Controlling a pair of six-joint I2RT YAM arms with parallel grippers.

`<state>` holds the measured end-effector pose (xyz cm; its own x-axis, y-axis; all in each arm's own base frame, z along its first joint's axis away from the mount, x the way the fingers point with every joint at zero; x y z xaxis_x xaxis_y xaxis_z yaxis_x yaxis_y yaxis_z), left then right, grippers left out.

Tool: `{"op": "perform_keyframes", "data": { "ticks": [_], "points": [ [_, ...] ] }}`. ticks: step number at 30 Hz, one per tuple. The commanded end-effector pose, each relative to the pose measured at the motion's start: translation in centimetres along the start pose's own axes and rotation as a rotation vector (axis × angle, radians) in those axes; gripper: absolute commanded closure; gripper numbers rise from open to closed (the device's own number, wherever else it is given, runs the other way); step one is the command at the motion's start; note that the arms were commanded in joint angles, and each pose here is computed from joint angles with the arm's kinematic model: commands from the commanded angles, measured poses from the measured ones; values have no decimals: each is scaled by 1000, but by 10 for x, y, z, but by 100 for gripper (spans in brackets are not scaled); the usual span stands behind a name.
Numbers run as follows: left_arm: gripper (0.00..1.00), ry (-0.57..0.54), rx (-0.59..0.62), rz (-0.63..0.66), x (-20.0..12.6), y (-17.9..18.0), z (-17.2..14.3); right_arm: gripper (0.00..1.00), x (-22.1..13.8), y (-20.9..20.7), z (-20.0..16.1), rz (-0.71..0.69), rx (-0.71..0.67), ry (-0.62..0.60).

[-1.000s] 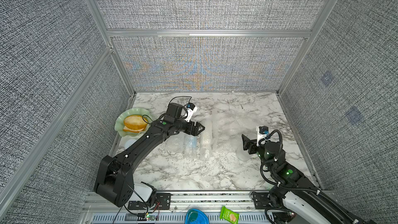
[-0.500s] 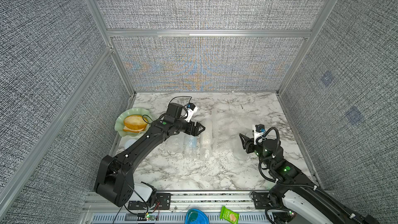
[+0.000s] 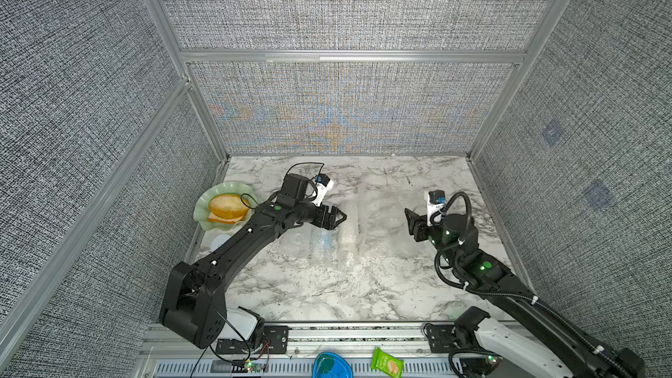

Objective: Unwrap the vase from the bubble wrap
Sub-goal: Pick up the vase from the center of the board, then place the vase at the center of the board.

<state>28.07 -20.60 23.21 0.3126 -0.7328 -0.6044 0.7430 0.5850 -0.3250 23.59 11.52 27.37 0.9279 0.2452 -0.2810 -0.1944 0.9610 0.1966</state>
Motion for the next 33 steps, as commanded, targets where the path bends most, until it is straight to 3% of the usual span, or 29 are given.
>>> {"op": "perform_keyframes", "data": {
  "ticks": [1,11,20,33],
  "points": [
    [11,-2,3,-10,0,-1,1,48,3,4,22,-4,6,-58],
    [11,-3,1,-17,0,-1,1,48,36,-4,56,-62,34,-31],
    [11,-4,-4,-34,1,-3,0,48,75,-43,99,-162,115,-72],
    [11,-12,0,-8,0,1,3,48,179,-109,120,-268,140,-94]
  ]
}}
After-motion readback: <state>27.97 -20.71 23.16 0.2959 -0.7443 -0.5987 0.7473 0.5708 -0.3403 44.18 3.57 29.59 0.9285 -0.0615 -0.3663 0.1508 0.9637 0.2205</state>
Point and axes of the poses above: each gripper's point midway between its finger pads, its own x axis out along the fingers, its own y axis along the line the jaws close on, z = x × y, the point moved 7 cm from there along -x, back along the fingers, and after that the axes turned 10 degrees about x, right-handed, at the moved point
